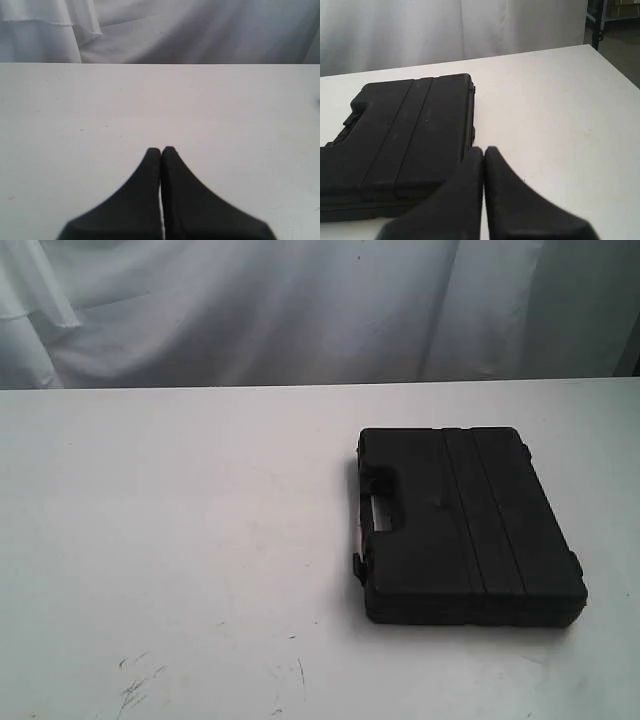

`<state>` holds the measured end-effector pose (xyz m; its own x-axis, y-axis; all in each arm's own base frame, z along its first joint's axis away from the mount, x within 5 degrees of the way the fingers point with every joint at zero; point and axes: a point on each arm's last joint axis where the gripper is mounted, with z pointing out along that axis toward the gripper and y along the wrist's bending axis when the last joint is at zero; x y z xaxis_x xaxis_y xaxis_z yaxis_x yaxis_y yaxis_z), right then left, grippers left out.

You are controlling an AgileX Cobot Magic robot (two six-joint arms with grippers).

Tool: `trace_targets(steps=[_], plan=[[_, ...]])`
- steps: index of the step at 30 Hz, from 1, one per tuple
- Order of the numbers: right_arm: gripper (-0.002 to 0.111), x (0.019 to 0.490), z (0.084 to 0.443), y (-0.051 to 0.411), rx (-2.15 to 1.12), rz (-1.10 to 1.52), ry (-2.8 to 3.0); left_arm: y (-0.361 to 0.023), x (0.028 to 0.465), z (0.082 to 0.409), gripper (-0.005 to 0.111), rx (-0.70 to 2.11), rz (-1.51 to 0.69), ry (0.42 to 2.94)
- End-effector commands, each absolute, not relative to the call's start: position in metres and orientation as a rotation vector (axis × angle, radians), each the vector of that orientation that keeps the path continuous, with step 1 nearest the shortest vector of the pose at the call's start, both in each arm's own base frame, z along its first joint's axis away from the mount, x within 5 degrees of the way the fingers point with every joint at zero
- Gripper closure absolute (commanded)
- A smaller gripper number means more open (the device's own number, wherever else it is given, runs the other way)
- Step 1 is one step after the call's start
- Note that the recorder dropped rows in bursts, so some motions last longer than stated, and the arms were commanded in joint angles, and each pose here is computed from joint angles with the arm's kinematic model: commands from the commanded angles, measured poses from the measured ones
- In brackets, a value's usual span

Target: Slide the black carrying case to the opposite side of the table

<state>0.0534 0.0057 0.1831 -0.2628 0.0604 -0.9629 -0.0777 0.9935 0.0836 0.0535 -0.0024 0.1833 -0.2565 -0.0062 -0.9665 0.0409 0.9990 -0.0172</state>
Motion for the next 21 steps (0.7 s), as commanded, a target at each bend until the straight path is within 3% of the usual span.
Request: trace_targets(steps=[1,10,21], plan=[[0.108,0.054,0.187,0.006,-0.01,0.132,1.771,-0.002,0.054,0.182,0.107,0.021,-0.044,1.824],[0.108,0.053,0.228,0.004,0.005,0.144,1.32,-0.002,0.054,0.182,0.107,0.021,-0.044,1.824],[0.108,0.047,0.245,0.003,0.01,0.147,1.123,-0.002,0.054,0.182,0.107,0.021,-0.044,1.824]])
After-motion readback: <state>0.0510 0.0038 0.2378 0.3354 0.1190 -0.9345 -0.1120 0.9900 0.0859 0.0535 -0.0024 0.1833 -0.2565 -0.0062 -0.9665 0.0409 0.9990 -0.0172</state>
